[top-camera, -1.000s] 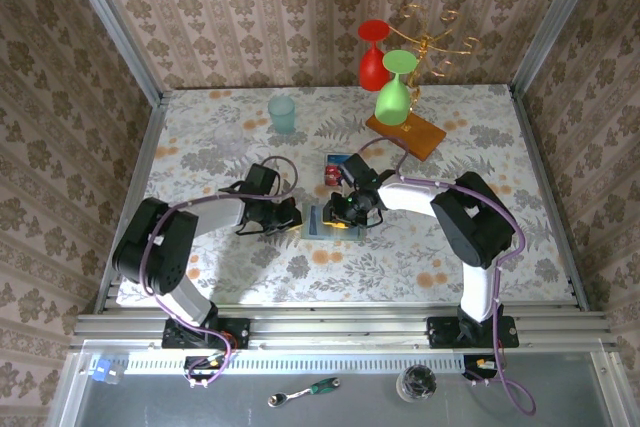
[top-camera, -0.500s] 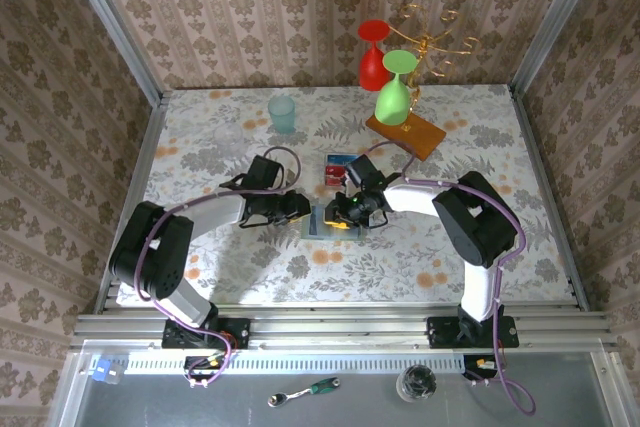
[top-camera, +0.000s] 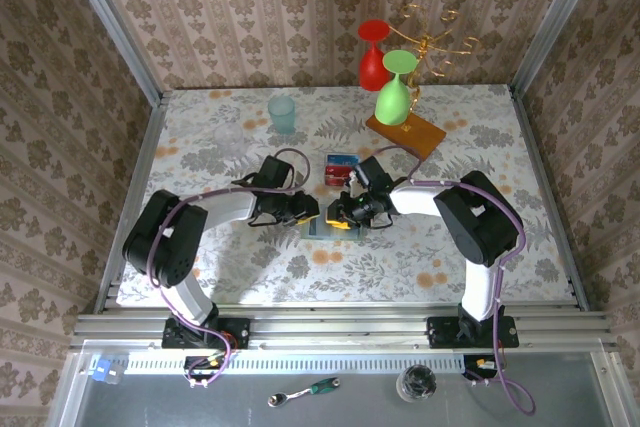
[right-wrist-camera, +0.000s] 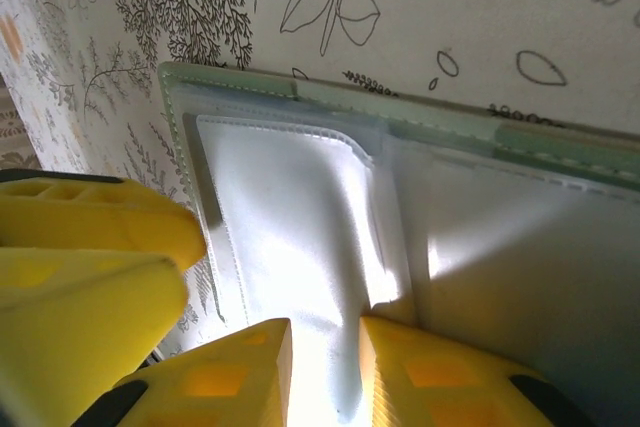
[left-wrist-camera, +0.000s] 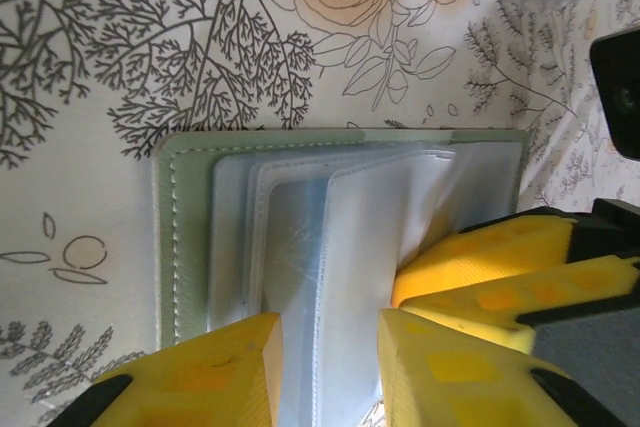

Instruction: Take the credit cards out of the card holder

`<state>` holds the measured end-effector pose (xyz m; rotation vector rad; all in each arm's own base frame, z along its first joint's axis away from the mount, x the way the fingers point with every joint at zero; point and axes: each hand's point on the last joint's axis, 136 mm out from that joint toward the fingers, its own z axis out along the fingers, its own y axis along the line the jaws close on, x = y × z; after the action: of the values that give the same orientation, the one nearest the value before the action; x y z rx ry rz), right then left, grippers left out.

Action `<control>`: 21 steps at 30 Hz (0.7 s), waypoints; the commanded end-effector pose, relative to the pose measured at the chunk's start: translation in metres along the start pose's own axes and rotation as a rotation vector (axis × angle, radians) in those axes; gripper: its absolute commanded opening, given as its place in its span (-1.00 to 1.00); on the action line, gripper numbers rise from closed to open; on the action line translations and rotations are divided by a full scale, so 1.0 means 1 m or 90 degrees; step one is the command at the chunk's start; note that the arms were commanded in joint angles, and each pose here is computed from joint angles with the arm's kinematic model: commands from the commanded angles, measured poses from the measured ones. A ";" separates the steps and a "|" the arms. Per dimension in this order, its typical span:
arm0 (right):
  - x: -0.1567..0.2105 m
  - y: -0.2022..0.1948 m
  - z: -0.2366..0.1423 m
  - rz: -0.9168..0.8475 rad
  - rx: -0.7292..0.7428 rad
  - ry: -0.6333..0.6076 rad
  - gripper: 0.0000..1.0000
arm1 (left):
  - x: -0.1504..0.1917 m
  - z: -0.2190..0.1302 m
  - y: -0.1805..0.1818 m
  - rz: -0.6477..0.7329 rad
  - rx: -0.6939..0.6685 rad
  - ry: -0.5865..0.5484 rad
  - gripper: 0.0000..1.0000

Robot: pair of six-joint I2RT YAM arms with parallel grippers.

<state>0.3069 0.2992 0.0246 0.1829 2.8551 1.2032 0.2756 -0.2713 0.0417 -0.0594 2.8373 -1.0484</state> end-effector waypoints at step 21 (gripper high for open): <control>0.006 -0.025 0.005 0.041 0.021 0.010 -0.47 | -0.004 0.011 -0.016 -0.001 0.017 0.024 -0.56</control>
<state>0.3074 0.2993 0.0258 0.1947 2.8384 1.2510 0.2785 -0.2831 0.0378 -0.0501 2.8584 -1.0694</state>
